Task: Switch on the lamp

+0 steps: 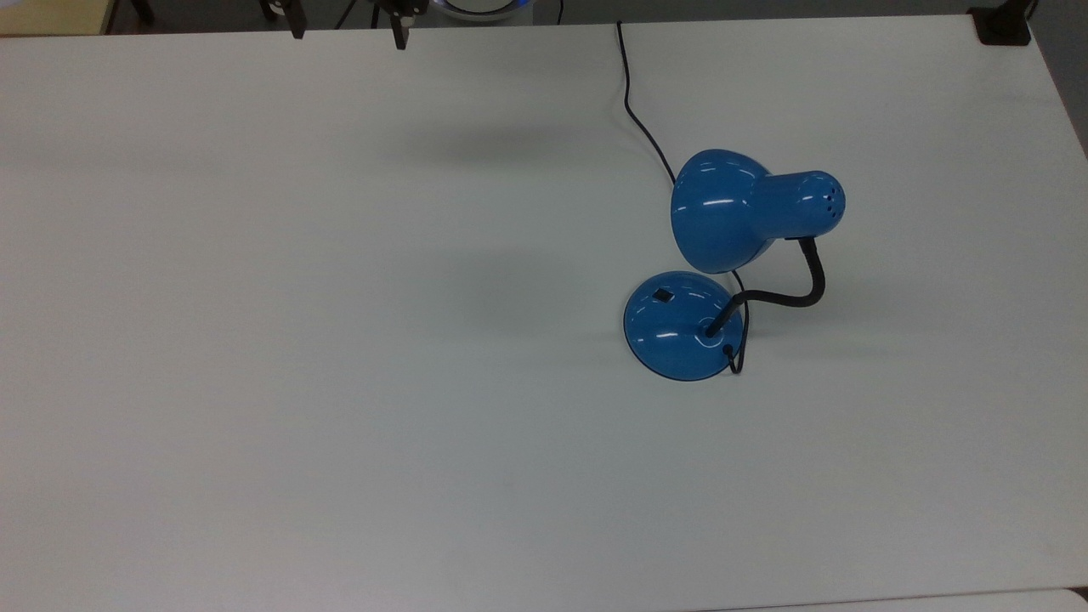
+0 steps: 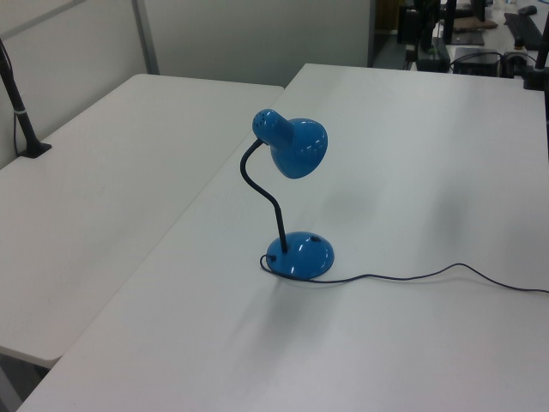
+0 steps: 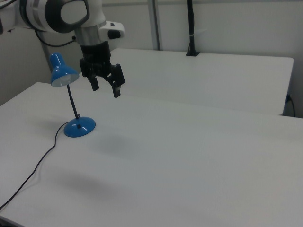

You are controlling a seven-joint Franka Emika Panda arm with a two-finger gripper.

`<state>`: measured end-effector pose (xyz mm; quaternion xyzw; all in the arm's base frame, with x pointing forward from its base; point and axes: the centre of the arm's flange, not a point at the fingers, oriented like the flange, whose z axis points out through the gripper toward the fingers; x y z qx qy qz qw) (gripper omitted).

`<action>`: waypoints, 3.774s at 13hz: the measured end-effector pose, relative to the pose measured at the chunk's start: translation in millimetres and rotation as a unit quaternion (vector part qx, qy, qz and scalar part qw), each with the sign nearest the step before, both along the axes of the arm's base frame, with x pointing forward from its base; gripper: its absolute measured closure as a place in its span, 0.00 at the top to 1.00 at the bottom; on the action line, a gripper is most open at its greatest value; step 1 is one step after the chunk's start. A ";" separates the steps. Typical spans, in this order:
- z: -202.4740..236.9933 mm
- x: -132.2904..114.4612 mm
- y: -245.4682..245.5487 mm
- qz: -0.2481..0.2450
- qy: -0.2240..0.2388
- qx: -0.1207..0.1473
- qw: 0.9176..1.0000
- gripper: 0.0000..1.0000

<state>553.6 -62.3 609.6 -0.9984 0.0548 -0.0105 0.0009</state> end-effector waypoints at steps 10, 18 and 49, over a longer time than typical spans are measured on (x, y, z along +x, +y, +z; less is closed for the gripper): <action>-8.4 5.3 -3.4 -0.005 0.013 0.002 1.000 1.00; -62.7 20.8 87.7 0.256 -0.014 0.089 0.963 0.01; -279.8 51.3 281.9 0.349 -0.233 0.080 0.904 0.01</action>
